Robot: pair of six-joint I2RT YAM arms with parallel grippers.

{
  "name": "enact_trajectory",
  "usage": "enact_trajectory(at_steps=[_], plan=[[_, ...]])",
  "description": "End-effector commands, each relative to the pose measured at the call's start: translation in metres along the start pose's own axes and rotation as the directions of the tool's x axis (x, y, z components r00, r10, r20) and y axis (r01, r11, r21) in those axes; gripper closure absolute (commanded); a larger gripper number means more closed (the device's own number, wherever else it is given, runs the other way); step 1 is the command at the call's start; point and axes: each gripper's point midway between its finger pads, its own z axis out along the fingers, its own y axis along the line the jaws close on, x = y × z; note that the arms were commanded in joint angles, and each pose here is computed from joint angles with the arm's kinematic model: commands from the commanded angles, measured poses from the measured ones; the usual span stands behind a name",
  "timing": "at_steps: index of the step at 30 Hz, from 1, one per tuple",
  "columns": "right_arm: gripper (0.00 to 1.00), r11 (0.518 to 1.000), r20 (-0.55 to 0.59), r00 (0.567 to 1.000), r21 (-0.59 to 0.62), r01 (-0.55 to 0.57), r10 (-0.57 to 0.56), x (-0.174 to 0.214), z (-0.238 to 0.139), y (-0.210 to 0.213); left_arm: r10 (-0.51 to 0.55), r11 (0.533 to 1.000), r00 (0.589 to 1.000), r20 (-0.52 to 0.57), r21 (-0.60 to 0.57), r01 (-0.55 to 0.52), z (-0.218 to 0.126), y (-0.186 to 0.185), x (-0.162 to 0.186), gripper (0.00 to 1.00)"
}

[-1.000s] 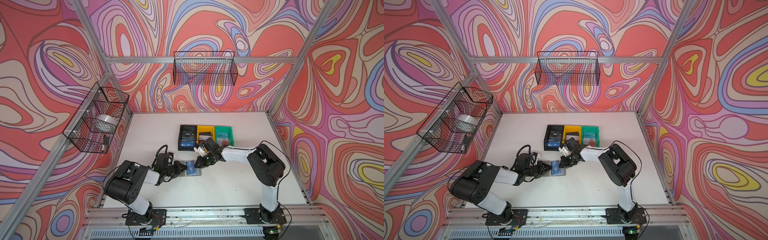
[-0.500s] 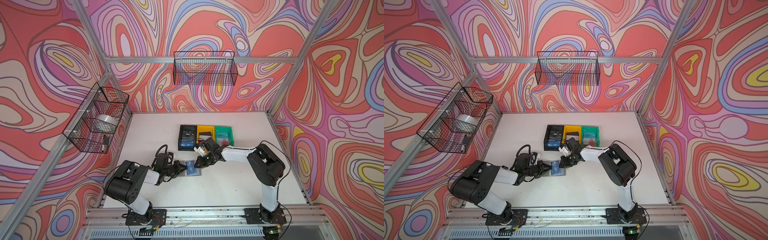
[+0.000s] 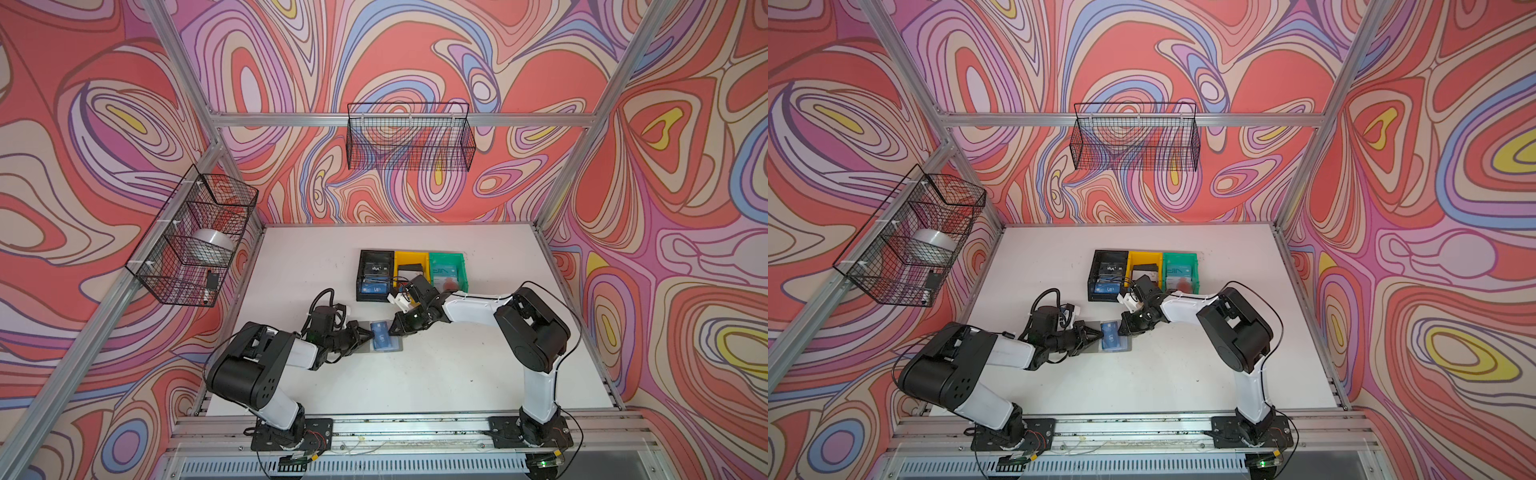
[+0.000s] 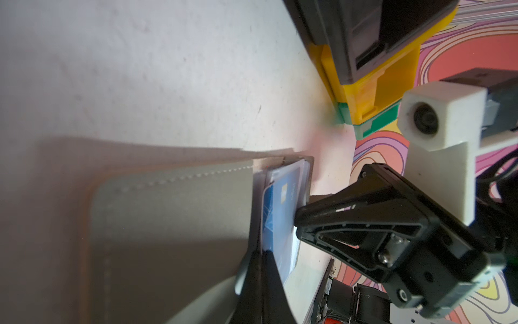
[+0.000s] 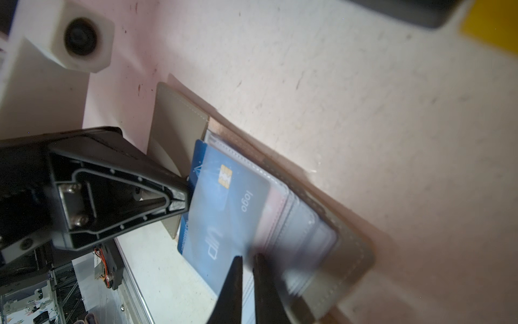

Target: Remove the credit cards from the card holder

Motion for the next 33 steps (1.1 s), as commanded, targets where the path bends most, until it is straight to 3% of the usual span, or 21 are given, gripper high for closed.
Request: enact_trajectory(at_steps=[1,17,21,26,33], plan=[[0.87,0.99,-0.108,0.991,0.124,-0.069,0.083,0.04,0.022,-0.042,-0.058,0.993,0.998,-0.017,-0.101,0.056,-0.004,0.028,0.01,1.0],[0.87,0.994,-0.096,0.993,0.092,-0.054,0.062,0.032,0.013,-0.029,-0.009,0.971,0.998,0.057,-0.237,0.022,-0.052,0.031,0.004,1.0],[0.85,0.999,-0.08,0.996,0.033,-0.026,0.029,0.021,-0.002,-0.005,0.002,0.977,0.998,0.066,-0.213,0.012,-0.058,0.019,0.003,1.0],[0.75,0.998,-0.061,0.998,-0.054,0.017,-0.021,0.006,-0.022,0.028,0.028,0.986,0.995,0.098,-0.165,-0.012,-0.067,-0.003,-0.002,1.0],[0.66,0.982,-0.102,0.993,-0.181,0.047,-0.067,0.003,-0.026,0.055,0.057,0.998,0.987,0.147,-0.041,-0.052,-0.077,-0.039,-0.008,1.0]])
